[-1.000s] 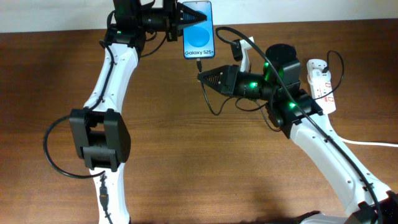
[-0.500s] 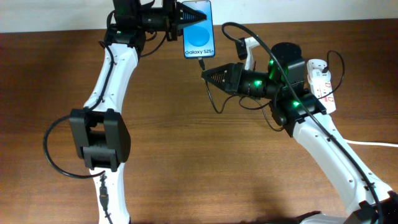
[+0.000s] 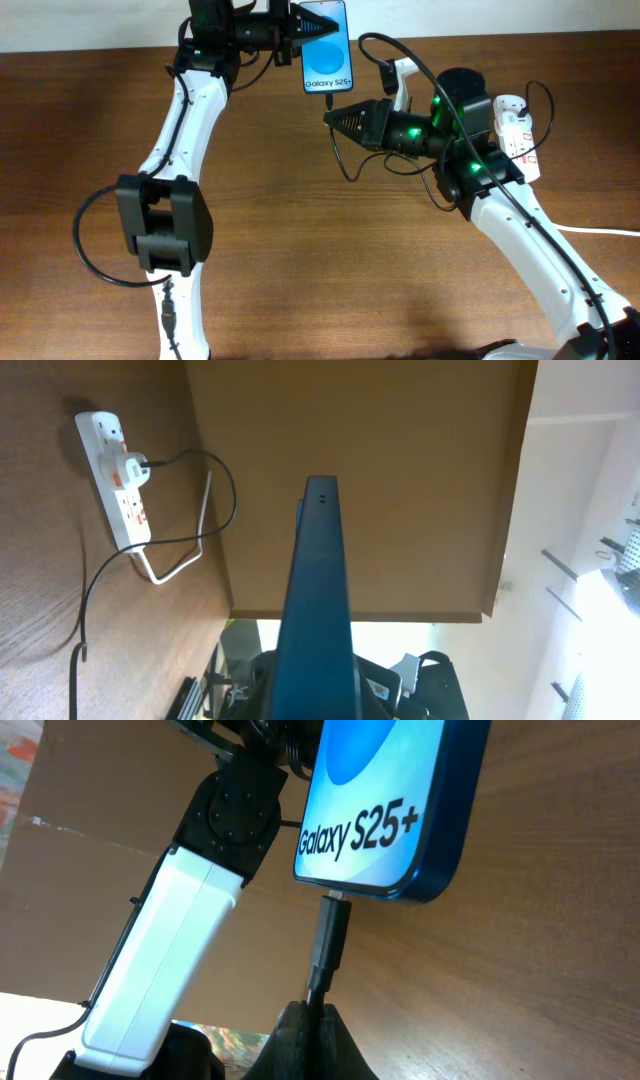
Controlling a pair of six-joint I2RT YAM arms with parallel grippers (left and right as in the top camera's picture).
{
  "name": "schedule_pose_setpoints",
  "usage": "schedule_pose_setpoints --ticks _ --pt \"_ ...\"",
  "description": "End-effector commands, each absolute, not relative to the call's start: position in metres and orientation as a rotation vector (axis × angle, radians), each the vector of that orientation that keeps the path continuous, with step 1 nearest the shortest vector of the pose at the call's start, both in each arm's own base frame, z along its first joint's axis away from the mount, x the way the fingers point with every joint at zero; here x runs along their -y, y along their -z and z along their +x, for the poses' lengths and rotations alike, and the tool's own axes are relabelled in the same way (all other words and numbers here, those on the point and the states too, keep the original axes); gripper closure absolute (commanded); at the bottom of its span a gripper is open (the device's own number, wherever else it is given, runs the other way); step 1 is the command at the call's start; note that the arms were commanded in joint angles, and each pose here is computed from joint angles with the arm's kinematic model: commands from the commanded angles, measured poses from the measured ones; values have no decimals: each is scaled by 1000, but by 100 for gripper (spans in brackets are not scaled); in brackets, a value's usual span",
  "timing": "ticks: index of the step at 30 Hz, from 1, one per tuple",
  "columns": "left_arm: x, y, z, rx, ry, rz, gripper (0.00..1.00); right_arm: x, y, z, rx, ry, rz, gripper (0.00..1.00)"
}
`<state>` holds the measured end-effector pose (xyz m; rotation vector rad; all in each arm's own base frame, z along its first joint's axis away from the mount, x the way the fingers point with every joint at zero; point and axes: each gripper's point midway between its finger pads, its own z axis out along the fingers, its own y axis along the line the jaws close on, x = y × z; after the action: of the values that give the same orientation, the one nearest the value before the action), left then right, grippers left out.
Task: Plug charger to phone and switch on socket
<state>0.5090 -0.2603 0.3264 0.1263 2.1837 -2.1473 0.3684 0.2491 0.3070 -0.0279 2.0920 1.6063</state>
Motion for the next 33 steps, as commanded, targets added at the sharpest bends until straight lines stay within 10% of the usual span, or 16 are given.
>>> schedule_pose_setpoints --ticks 1,20,24,33 --pt "268 -334 488 -2207 2208 258 100 -233 -303 390 -2061 -1501 70 96" --pt "267 -335 478 -2219 2240 334 100 -226 -307 392 -2041 -1511 60 95" --pt "264 -335 480 -2217 2236 325 100 -229 -308 387 -2047 -1546 26 70" --pt "237 -335 491 -2082 2122 462 100 -221 -313 378 -2046 -1614 -52 64"
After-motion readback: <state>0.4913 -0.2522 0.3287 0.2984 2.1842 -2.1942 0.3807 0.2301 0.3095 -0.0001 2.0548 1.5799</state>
